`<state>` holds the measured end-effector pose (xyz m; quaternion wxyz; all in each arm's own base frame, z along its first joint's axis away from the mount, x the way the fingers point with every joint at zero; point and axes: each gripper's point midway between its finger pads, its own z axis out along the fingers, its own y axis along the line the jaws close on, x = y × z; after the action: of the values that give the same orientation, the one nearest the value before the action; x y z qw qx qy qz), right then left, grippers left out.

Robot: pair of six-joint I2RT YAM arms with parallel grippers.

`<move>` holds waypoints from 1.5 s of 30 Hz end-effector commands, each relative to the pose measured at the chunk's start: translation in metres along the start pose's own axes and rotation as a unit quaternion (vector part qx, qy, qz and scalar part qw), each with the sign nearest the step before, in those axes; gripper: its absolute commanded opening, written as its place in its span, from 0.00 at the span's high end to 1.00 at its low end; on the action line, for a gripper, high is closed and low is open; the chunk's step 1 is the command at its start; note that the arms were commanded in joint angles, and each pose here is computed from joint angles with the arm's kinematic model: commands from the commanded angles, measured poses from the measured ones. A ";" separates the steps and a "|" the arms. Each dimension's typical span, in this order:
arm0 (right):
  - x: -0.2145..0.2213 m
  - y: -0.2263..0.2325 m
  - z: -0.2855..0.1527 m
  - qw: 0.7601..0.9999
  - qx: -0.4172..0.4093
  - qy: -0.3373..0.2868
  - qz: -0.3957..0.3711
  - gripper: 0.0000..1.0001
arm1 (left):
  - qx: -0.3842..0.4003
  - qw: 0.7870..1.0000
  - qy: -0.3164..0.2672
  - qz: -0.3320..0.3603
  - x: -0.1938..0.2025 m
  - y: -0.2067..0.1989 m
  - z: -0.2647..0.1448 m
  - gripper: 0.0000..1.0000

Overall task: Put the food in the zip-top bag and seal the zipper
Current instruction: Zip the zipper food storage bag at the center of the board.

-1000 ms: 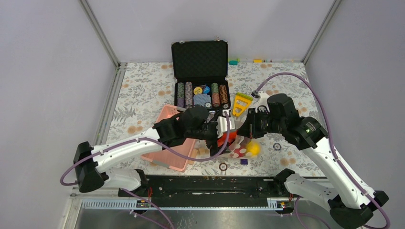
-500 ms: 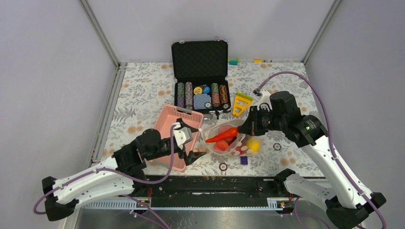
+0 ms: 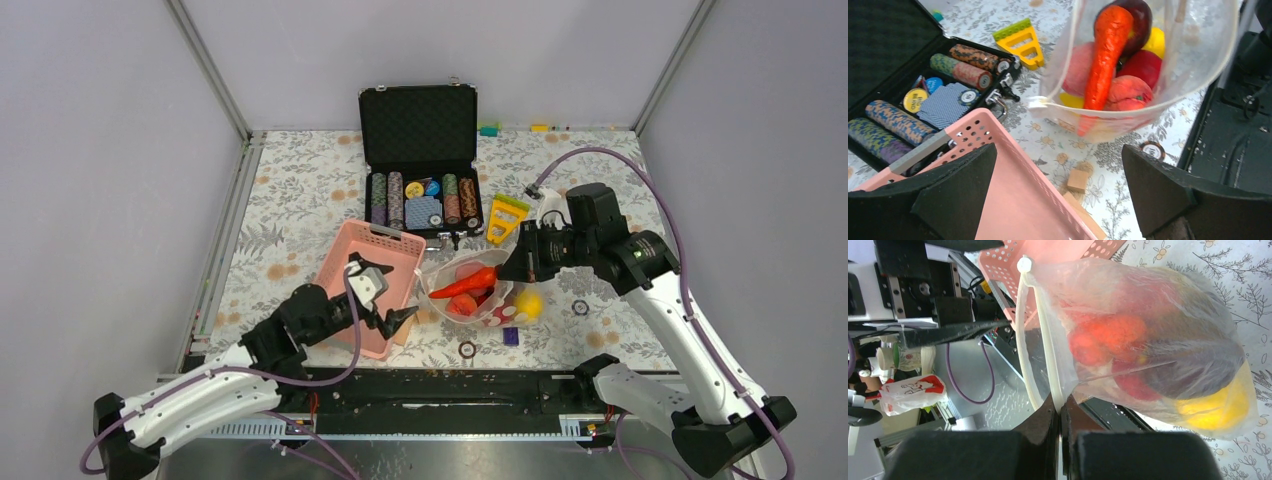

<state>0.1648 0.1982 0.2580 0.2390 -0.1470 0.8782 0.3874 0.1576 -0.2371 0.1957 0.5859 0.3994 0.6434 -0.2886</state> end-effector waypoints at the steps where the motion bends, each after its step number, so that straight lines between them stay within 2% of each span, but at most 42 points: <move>1: 0.000 0.010 -0.008 0.999 -0.028 0.004 -0.036 1.00 | -0.016 0.998 -0.060 -0.003 -0.029 0.015 0.007 0.01; 10: -0.001 -0.003 -0.007 1.000 -0.006 0.014 -0.014 1.00 | 0.031 0.999 -0.022 0.016 -0.021 0.025 0.041 0.01; 17: -0.003 -0.010 -0.006 1.000 0.002 0.012 0.001 1.00 | 0.105 0.993 -0.039 0.043 -0.027 0.007 0.056 0.02; 22: -0.006 -0.020 -0.006 1.000 0.017 0.011 0.019 1.00 | 0.154 0.986 -0.028 0.049 -0.021 -0.007 0.061 0.12; 27: -0.010 -0.026 -0.005 0.999 0.022 0.009 0.033 1.00 | 0.186 0.979 -0.044 0.067 -0.023 -0.017 0.061 0.28; 29: -0.011 -0.029 -0.006 0.999 0.025 0.007 0.038 1.00 | 0.194 0.977 -0.054 0.071 -0.023 -0.019 0.062 0.32; 34: -0.011 -0.032 -0.005 0.998 0.020 0.009 0.050 1.00 | 0.199 0.974 -0.081 0.077 -0.024 -0.022 0.066 0.32; 45: -0.014 -0.045 -0.008 0.996 0.033 -0.002 0.077 1.00 | 0.214 0.971 -0.090 0.057 -0.011 -0.022 0.078 0.33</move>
<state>0.1934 0.1645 0.2358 0.2131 -0.0756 0.9047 0.3612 0.1834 -0.3097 0.1781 0.5368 0.5239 0.5327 -0.3920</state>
